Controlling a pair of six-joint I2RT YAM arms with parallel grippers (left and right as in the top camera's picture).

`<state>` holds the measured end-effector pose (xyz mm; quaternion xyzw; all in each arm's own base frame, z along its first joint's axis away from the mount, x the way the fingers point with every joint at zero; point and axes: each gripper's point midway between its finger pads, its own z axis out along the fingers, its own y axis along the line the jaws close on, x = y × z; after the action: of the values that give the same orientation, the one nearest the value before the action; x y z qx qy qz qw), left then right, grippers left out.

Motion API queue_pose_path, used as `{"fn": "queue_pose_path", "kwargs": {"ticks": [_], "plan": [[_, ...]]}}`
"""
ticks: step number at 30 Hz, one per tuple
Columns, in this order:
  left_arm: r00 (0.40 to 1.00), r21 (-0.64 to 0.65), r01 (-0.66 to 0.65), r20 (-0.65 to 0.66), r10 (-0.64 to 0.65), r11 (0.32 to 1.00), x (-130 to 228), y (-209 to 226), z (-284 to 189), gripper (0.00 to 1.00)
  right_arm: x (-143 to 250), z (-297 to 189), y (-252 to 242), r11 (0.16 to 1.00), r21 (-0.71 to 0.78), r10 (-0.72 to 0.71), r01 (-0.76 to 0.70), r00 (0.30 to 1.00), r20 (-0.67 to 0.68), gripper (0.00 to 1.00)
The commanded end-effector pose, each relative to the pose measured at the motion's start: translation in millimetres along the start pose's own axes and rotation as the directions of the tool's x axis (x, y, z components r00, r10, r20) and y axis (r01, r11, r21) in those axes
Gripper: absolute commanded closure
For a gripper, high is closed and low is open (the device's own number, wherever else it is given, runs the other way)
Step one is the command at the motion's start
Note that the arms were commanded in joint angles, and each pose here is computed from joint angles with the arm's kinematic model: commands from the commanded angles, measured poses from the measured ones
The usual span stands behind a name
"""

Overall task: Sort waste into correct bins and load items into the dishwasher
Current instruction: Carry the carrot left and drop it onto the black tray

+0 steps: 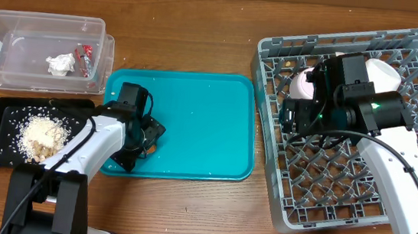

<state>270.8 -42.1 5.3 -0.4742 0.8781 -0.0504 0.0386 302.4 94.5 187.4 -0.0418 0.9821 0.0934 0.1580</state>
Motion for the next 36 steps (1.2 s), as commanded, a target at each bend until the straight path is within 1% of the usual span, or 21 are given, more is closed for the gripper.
{"fn": "queue_pose_path", "kwargs": {"ticks": [1, 2, 9, 11, 13, 19, 22, 25, 28, 32, 36], "plan": [[0.995, -0.055, 0.091, 0.034, -0.089, 0.994, -1.8, 13.9, 9.0, 0.09, -4.3, -3.7, 1.9, 1.000, -0.002, -0.008, 0.008, 1.000, 0.017, 0.00], [0.995, -0.058, 0.092, 0.043, -0.089, 0.994, -3.4, 14.5, 8.9, 0.10, -4.0, -3.7, 1.9, 1.000, -0.002, -0.008, 0.008, 1.000, 0.016, 0.00], [0.991, -0.085, 0.093, 0.106, -0.083, 0.992, -13.6, 20.5, 7.7, 0.37, -2.6, -3.7, 1.6, 1.000, -0.001, -0.008, 0.008, 1.000, 0.010, 0.00], [0.989, -0.093, 0.092, 0.126, -0.080, 0.991, -17.0, 22.1, 7.2, 0.52, -1.6, -3.7, 1.4, 1.000, -0.001, -0.007, 0.007, 1.000, 0.006, 0.00], [0.987, -0.098, 0.077, 0.146, -0.062, 0.992, -20.8, 22.5, 6.5, 0.62, -1.0, -3.7, 1.3, 1.000, 0.000, -0.007, 0.007, 1.000, 0.004, 0.00], [0.984, -0.105, -0.013, 0.174, 0.031, 0.994, -28.2, 19.8, 5.7, 0.72, -1.1, -3.7, 1.3, 1.000, 0.000, -0.007, 0.007, 1.000, 0.004, 0.00], [0.981, -0.112, -0.031, 0.188, 0.052, 0.993, -31.1, 20.0, 4.9, 0.83, -0.9, -3.7, 1.3, 1.000, 0.000, -0.007, 0.007, 1.000, 0.003, 0.00], [0.979, -0.117, -0.048, 0.192, 0.070, 0.992, -34.1, 20.4, 3.9, 0.88, 0.7, -3.7, 1.0, 1.000, 0.001, -0.006, 0.006, 1.000, -0.003, 0.00], [0.978, -0.123, -0.062, 0.189, 0.085, 0.990, -38.2, 22.6, 1.2, 0.96, 2.6, -3.7, 0.6, 1.000, 0.003, -0.005, 0.005, 1.000, -0.011, 0.00], [0.971, -0.128, -0.126, 0.186, 0.148, 0.984, -45.3, 19.7, -9.4, 0.96, 2.7, -3.7, 0.6, 1.000, 0.003, -0.005, 0.005, 1.000, -0.011, 0.00], [0.961, -0.139, -0.179, 0.187, 0.203, 0.974, -52.9, 14.6, -30.6, 0.96, 3.4, -3.7, 0.5, 1.000, 0.003, -0.005, 0.005, 1.000, -0.014, 0.00]]}}
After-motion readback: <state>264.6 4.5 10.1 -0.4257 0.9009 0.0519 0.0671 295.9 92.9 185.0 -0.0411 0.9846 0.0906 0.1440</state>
